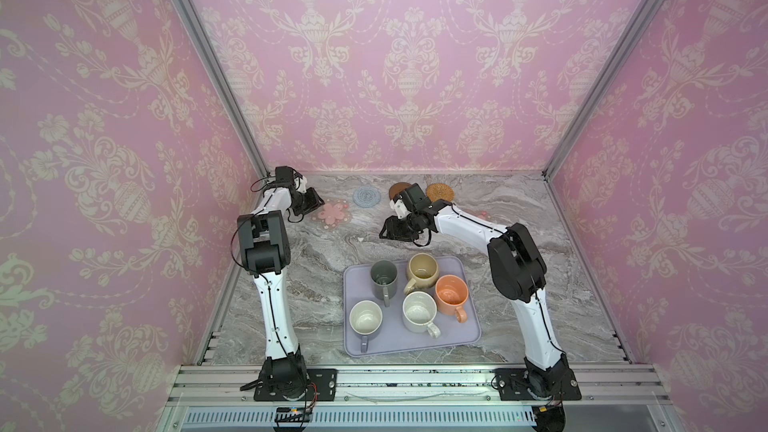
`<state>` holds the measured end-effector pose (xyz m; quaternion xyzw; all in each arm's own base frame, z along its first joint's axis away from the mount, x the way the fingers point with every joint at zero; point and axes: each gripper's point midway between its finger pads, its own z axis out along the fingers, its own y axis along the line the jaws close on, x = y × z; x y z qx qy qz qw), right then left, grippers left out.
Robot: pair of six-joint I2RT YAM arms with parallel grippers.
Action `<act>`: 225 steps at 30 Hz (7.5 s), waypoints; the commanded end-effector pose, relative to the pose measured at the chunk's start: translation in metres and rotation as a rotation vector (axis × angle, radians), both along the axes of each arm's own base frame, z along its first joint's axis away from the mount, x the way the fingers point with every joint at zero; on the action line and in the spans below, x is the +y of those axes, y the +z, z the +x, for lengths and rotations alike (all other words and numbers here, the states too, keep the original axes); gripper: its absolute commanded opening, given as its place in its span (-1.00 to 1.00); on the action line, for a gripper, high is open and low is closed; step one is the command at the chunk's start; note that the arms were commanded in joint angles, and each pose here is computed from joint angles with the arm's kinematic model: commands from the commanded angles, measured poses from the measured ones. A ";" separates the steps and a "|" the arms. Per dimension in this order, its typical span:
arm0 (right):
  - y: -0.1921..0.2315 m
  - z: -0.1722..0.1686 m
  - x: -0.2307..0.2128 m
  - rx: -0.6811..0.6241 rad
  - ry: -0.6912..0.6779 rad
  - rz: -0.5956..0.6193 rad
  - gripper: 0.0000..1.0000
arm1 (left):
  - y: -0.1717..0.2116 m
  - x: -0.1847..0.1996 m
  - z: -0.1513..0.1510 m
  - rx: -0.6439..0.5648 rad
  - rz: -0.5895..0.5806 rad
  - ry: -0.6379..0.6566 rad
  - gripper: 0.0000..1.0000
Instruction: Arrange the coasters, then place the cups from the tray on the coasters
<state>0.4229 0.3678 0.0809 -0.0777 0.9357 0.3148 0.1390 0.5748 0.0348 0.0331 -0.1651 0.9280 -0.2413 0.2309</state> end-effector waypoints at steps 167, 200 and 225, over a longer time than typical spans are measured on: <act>-0.055 0.020 0.010 0.058 -0.120 0.180 0.09 | -0.039 -0.148 -0.154 0.348 -0.153 0.036 -0.21; -0.053 0.019 -0.045 0.066 -0.235 0.189 0.09 | -0.048 -0.211 -0.163 0.368 -0.140 -0.049 -0.20; -0.055 0.026 -0.046 0.069 -0.241 0.206 0.09 | -0.046 -0.216 -0.150 0.355 -0.131 -0.030 -0.21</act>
